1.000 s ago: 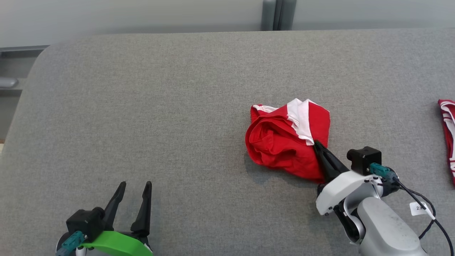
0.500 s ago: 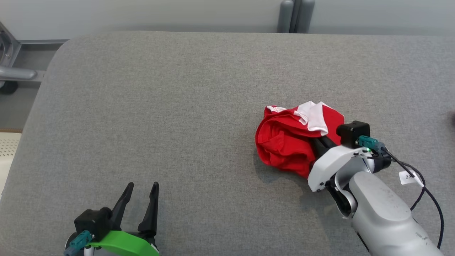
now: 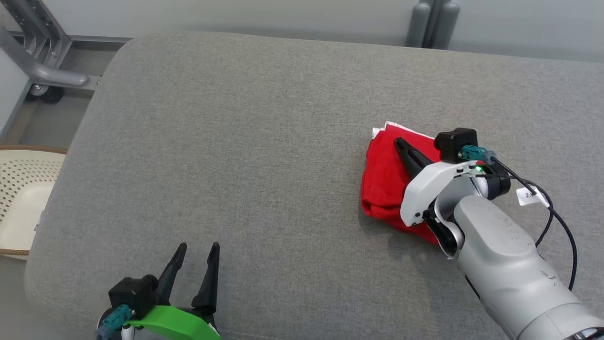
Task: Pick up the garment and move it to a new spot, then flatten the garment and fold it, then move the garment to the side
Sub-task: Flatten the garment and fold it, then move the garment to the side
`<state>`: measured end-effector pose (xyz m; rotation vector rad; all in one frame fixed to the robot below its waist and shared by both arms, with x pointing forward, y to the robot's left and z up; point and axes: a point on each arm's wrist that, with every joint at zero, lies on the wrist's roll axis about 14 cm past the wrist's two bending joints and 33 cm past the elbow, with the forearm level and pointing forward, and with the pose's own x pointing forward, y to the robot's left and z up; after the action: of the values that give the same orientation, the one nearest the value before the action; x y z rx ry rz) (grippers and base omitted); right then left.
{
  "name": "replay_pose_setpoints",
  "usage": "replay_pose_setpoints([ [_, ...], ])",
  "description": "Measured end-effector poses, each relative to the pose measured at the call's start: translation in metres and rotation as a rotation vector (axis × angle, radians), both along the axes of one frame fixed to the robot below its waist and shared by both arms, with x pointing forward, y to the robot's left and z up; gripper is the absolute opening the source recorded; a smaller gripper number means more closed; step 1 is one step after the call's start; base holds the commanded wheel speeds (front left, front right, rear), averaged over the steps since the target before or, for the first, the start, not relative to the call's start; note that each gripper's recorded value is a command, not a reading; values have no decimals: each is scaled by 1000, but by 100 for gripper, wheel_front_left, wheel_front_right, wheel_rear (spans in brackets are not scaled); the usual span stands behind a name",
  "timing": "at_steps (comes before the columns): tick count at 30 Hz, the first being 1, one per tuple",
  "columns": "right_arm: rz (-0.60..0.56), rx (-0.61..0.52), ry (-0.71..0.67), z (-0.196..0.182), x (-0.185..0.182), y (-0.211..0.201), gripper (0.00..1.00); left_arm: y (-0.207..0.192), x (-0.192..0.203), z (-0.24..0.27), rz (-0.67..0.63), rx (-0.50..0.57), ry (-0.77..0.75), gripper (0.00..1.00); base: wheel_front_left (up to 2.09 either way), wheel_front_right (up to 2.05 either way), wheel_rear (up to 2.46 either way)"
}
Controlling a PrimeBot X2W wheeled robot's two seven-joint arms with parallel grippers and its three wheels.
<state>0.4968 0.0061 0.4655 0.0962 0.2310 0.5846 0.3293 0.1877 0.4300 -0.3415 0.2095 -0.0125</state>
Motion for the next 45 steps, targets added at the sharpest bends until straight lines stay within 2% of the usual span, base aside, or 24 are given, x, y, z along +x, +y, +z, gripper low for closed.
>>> replay_pose_setpoints([
  [9,76,3,-42,14,-3,31,0,12,-7,3,50,-3,-11,100,0,0,0],
  [10,76,6,-53,18,-3,31,4,13,-7,4,52,-2,-14,100,0,0,0],
  [11,72,12,-64,21,-3,29,43,14,-7,5,55,0,-17,100,0,0,0],
  [12,74,8,-75,24,-3,27,91,14,-8,6,53,1,-20,100,0,0,0],
  [13,74,8,-75,24,-3,27,100,14,-8,6,53,1,-20,100,0,0,0],
  [19,55,-17,-132,38,-9,0,100,13,-8,10,42,12,-35,100,0,0,0],
  [25,-8,-69,-122,42,-22,-52,100,4,-5,18,10,18,-59,100,0,0,0],
  [31,-117,-71,53,23,-48,-112,100,-11,2,27,-40,17,-91,100,0,0,0],
  [37,-247,-14,267,2,-61,-164,100,-23,8,28,-81,11,-90,100,0,0,0],
  [41,-259,57,375,-9,-59,-160,100,-25,11,22,-90,7,-74,100,0,0,0],
  [45,-248,154,472,-18,-48,-139,100,-21,15,19,-78,8,-66,100,0,0,0],
])
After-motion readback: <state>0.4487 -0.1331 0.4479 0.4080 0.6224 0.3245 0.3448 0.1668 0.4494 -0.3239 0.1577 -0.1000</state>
